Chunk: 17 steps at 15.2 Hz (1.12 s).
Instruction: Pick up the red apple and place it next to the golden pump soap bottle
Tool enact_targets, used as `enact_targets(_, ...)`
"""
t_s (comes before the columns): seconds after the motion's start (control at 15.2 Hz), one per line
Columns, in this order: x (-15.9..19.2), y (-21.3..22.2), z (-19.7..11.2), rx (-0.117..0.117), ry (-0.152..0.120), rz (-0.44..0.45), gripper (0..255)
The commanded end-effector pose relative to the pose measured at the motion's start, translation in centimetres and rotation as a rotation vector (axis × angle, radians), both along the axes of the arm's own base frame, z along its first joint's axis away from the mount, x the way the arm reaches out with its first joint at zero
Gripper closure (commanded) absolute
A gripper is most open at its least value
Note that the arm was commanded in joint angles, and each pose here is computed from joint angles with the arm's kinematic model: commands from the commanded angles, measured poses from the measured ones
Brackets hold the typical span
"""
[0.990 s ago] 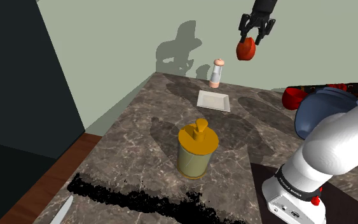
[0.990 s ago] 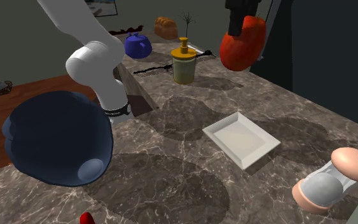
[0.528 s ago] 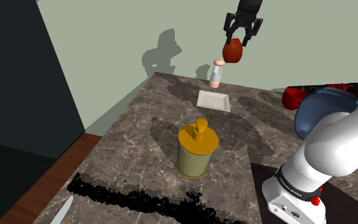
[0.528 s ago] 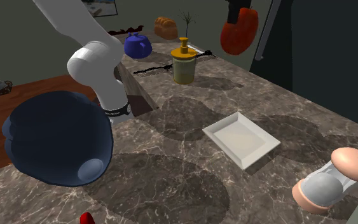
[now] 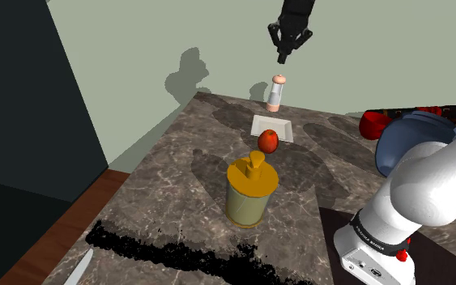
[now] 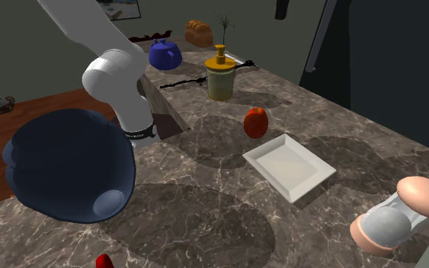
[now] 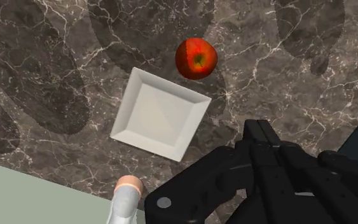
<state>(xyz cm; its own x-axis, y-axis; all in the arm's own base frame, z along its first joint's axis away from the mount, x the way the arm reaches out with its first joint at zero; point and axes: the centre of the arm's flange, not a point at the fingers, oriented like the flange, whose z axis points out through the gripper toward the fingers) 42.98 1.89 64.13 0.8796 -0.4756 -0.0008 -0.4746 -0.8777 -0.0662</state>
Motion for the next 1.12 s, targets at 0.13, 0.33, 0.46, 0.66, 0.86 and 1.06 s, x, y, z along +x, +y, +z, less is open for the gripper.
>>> enact_targets(0.13,-0.3,-0.3,-2.6,0.001,0.000,0.010,0)
enact_targets(0.33,-0.8,-0.6,-6.5,0.003,0.000,0.026,0)
enact_targets(0.46,-1.2,-0.8,-9.1,0.005,0.000,0.036,0)
enact_targets(0.66,-1.7,-1.1,-13.1,0.007,0.000,0.051,0)
enact_targets(0.86,-2.2,-1.4,-17.0,0.009,0.000,0.067,0)
enact_targets(1.06,-2.7,-1.7,-20.9,0.011,0.000,0.082,0)
